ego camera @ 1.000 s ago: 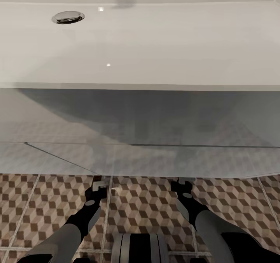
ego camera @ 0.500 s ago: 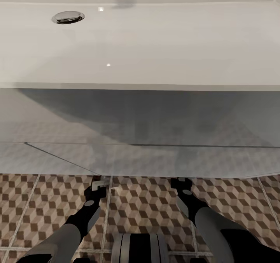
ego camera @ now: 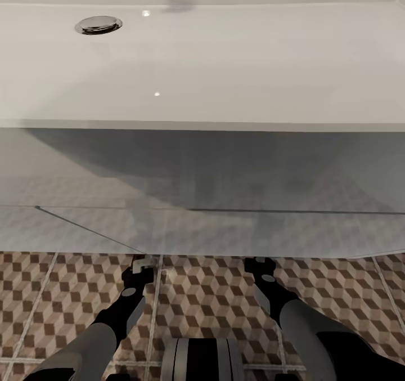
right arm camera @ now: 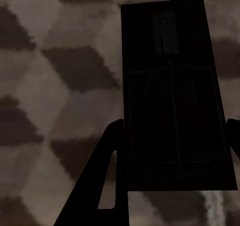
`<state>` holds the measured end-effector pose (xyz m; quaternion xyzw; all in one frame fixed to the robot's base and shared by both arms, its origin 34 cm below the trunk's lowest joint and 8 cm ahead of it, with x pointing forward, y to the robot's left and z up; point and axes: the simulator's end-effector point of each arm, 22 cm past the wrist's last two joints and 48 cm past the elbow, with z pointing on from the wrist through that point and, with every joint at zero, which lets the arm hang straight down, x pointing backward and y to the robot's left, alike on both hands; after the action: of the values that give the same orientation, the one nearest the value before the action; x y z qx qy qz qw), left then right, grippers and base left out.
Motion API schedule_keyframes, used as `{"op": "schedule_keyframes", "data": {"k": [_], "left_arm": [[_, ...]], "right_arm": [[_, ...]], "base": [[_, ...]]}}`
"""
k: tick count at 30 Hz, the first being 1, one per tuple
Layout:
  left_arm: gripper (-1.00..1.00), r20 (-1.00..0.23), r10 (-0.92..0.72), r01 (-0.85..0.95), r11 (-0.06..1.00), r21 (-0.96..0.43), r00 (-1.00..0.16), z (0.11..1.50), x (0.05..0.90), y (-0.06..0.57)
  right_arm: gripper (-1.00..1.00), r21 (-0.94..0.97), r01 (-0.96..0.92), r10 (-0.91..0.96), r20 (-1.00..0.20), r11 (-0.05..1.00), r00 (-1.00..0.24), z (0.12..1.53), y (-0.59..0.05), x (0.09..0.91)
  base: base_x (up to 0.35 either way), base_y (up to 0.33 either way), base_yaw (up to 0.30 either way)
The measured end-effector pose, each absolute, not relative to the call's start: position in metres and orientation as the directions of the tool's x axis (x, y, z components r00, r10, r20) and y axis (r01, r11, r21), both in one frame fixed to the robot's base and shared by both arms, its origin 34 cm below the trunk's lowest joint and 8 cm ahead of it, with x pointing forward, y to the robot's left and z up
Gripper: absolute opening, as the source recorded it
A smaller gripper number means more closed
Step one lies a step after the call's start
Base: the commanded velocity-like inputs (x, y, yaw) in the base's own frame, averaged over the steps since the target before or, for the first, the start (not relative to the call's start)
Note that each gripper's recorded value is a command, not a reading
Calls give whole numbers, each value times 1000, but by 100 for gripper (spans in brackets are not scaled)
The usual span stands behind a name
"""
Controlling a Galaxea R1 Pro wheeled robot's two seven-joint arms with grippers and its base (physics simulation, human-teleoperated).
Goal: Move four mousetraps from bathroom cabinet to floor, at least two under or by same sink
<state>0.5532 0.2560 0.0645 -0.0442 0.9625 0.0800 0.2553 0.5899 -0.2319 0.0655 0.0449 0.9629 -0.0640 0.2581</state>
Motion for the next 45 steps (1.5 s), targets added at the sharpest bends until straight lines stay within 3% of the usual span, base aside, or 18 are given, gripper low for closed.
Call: {"op": "schedule_keyframes", "data": {"k": [45], "left_arm": [[-100,-500,-44,-126,983,132,-865,65,554,257]], "right_arm": [[-100,-108,116,43,-525,987,-850,69,-236,596]], "base": [[0,0,0]]}}
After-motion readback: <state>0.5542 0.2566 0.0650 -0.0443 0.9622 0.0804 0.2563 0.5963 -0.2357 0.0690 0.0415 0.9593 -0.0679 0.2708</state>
